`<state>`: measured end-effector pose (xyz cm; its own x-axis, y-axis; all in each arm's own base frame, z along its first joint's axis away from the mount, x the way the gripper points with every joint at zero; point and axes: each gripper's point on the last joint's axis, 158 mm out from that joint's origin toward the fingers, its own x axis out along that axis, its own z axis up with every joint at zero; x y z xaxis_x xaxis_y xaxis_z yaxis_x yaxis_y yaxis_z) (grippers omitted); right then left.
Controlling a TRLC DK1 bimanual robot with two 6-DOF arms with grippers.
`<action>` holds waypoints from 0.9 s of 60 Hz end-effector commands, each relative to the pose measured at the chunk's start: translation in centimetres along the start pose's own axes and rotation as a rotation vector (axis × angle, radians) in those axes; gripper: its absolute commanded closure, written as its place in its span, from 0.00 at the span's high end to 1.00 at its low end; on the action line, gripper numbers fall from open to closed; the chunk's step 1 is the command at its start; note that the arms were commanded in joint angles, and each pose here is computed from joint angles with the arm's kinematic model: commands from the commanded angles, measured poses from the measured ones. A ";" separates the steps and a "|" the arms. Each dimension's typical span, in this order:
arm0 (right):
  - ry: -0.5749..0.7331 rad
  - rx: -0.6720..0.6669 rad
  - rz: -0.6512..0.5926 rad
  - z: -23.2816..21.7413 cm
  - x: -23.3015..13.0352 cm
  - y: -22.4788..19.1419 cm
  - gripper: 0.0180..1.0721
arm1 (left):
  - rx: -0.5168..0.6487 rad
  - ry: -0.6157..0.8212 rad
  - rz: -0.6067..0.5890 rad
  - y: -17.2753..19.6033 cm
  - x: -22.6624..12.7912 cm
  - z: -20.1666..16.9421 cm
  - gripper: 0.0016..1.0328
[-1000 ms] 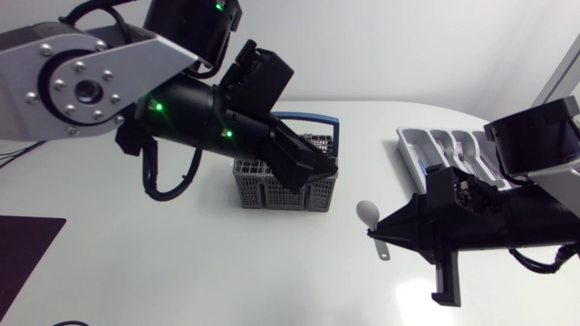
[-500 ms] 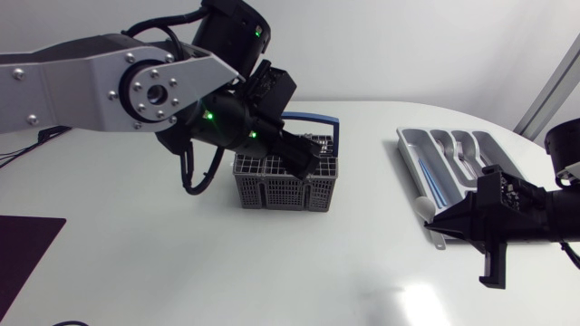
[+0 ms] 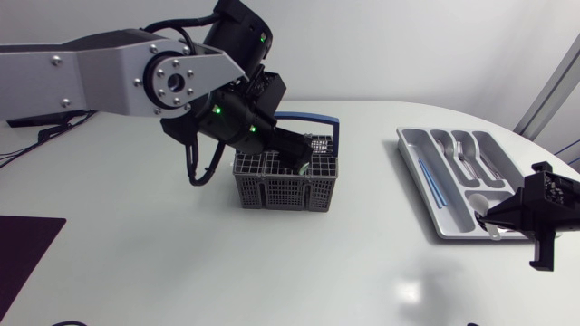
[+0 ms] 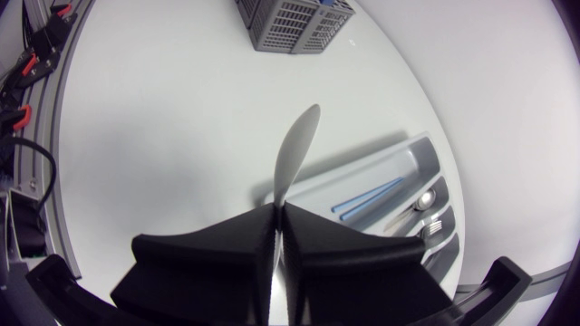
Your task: Unload the cutlery basket into the drawer organizer.
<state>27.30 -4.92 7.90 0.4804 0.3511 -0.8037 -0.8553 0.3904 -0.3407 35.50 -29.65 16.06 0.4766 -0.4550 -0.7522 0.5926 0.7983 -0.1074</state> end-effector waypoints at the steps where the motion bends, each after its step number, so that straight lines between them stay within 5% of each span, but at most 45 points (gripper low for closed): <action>1: 0.037 -0.057 -0.031 -2.3 -0.3 -2.1 0.05 | -0.056 0.000 0.015 0.7 0.3 0.8 0.86; 26: 0.233 -0.137 -0.088 -11.4 0.8 -6.8 0.05 | -0.166 0.026 0.032 1.9 1.3 0.6 0.86; 46: 0.392 -0.228 -0.067 -15.8 2.2 -6.5 0.06 | -0.263 0.090 0.048 2.8 2.0 -0.5 0.86; 54: 0.453 -0.246 -0.098 -17.2 2.5 -6.6 0.40 | -0.300 0.111 0.055 3.0 2.1 -0.9 0.86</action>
<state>32.08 -21.29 1.83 0.5096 -0.0938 -0.8553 -0.8331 0.1948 -0.5177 37.16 -27.86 13.68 0.4275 -0.3818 -0.8194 0.3856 0.8968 -0.2167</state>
